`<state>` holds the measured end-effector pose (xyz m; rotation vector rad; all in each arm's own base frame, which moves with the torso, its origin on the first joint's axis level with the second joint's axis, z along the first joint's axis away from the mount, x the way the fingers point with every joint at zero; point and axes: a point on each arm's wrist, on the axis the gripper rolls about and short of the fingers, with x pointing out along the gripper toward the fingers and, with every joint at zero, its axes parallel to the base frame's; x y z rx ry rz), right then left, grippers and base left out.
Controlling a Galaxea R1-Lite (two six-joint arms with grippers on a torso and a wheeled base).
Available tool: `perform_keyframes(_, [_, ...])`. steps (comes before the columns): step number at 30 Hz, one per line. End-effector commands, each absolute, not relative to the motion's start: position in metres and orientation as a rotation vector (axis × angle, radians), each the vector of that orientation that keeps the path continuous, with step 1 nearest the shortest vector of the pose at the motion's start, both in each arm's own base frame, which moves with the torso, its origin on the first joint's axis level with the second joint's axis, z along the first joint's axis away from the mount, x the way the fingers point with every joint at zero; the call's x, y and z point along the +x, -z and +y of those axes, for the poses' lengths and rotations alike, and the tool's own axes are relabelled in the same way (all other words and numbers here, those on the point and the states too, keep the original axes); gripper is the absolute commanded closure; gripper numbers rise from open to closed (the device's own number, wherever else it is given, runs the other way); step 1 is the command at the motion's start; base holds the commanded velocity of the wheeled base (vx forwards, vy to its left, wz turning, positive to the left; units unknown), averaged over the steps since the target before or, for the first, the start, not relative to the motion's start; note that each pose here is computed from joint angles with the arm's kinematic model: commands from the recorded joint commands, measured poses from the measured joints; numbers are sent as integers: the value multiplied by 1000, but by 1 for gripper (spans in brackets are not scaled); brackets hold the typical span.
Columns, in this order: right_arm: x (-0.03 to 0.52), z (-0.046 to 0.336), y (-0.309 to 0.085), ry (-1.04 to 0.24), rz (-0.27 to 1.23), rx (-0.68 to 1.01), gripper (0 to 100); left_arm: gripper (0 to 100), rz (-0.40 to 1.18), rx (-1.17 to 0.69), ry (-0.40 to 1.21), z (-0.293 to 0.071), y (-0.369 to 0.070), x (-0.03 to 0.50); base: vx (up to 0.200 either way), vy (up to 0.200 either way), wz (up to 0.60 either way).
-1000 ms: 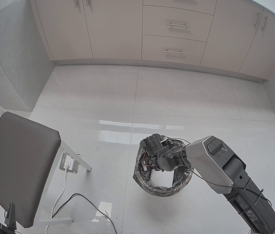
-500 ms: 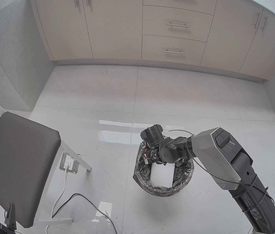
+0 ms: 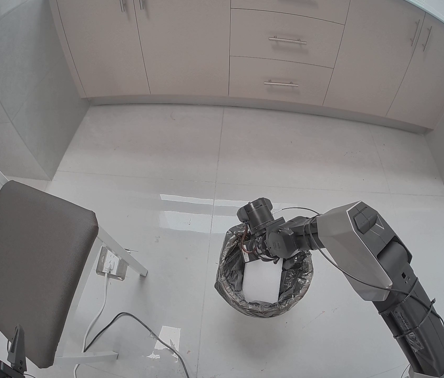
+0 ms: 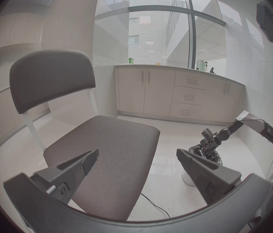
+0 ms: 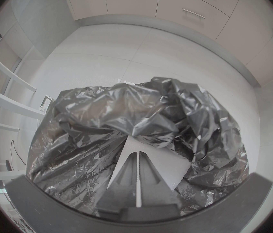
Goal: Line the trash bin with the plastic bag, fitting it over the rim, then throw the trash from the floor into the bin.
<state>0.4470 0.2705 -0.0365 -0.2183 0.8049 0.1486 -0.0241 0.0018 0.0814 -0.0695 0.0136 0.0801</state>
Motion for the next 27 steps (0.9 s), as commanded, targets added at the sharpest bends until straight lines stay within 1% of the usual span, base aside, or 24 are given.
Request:
perform_keyframes(1, [451,263,45,-131,822,-219,100,0,-1,-70,-80,2,-81,-25,0,0,0])
perform_keyframes(9, [453,256,59,-116,843,-223,100,0,-1,-70,-80,2,-81,-25,0,0,0])
perform_keyframes(27, [452,255,74,-113,865,-232,100,0,-1,-70,-80,2,-81,-25,0,0,0])
